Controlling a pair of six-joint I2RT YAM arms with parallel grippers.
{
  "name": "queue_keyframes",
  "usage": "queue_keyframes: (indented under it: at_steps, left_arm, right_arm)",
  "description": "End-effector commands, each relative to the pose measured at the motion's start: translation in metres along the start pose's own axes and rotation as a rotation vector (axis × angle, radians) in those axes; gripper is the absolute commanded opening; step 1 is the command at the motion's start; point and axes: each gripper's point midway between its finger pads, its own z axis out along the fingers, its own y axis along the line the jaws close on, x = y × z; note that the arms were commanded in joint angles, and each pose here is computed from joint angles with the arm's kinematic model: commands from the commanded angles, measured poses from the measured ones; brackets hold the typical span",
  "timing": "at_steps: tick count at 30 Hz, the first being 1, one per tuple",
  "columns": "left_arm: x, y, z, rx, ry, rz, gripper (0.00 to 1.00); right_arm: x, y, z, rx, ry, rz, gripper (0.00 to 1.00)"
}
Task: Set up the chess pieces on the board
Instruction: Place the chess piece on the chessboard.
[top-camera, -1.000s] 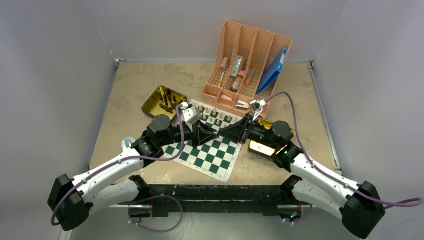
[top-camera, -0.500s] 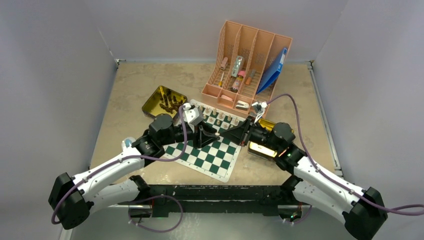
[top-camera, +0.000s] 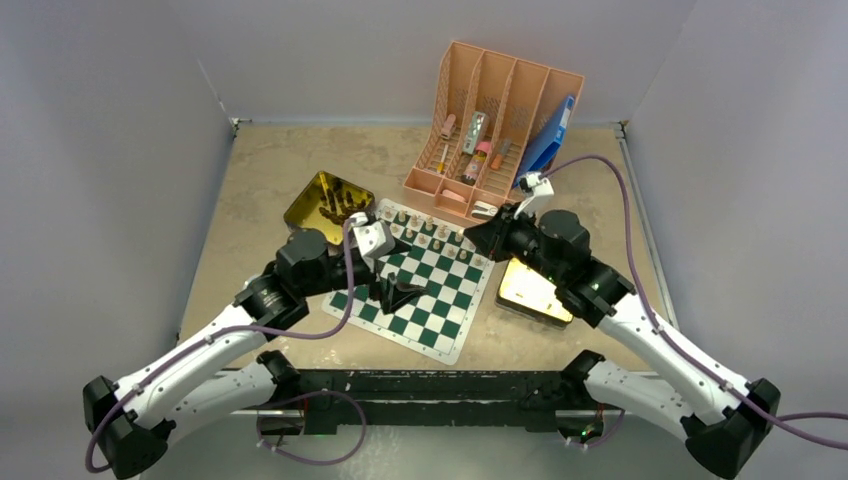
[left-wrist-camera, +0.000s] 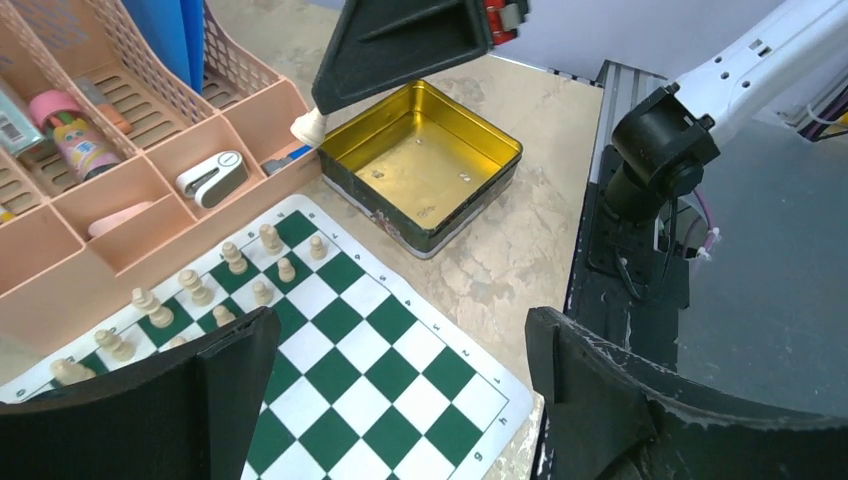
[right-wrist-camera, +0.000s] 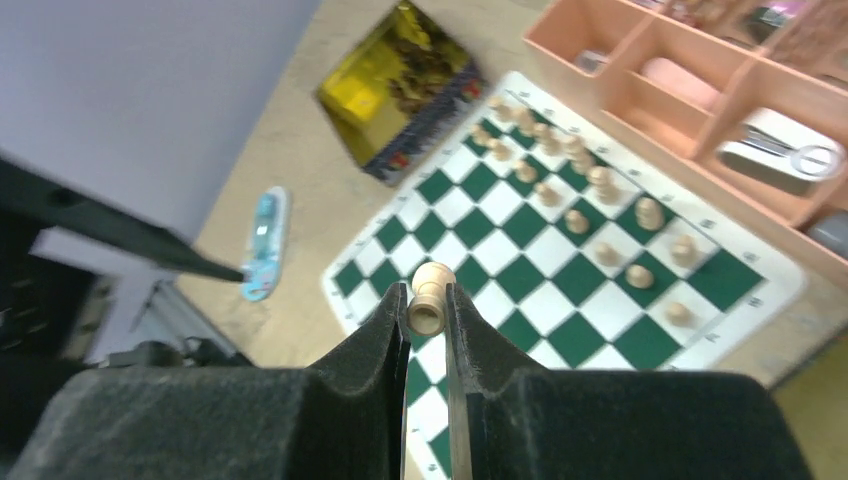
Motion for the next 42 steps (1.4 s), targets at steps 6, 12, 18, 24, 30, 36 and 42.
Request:
queue_keyframes:
  at_steps: [6, 12, 18, 24, 30, 36, 42]
  left_arm:
    - [0.001, -0.005, -0.031, -0.059, 0.03, -0.017, 1.0]
    - [-0.01, -0.001, -0.044, -0.125, -0.008, -0.026, 1.0]
    - [0.002, -0.002, -0.055, -0.156, 0.022, -0.085, 1.0]
    - [0.004, -0.005, -0.065, -0.188, 0.042, -0.164, 1.0]
    - [-0.001, -0.009, -0.072, -0.174, 0.024, -0.099, 1.0]
    - [-0.002, -0.012, -0.075, -0.16, 0.005, -0.071, 1.0]
    - [0.003, -0.006, -0.074, -0.187, 0.031, -0.081, 1.0]
  right_arm:
    - [0.013, -0.055, 0.009, 0.313, 0.165, -0.117, 0.0]
    - [0.021, -0.072, 0.021, 0.386, 0.24, -0.12, 0.0]
    - [0.031, -0.099, 0.032, 0.455, 0.321, -0.124, 0.0]
    - [0.041, -0.108, 0.043, 0.435, 0.329, -0.102, 0.0]
    - [0.053, -0.137, 0.053, 0.515, 0.376, -0.107, 0.0]
    - [0.061, -0.165, 0.056, 0.577, 0.409, -0.108, 0.01]
    - [0.066, -0.18, 0.064, 0.58, 0.424, -0.1, 0.02]
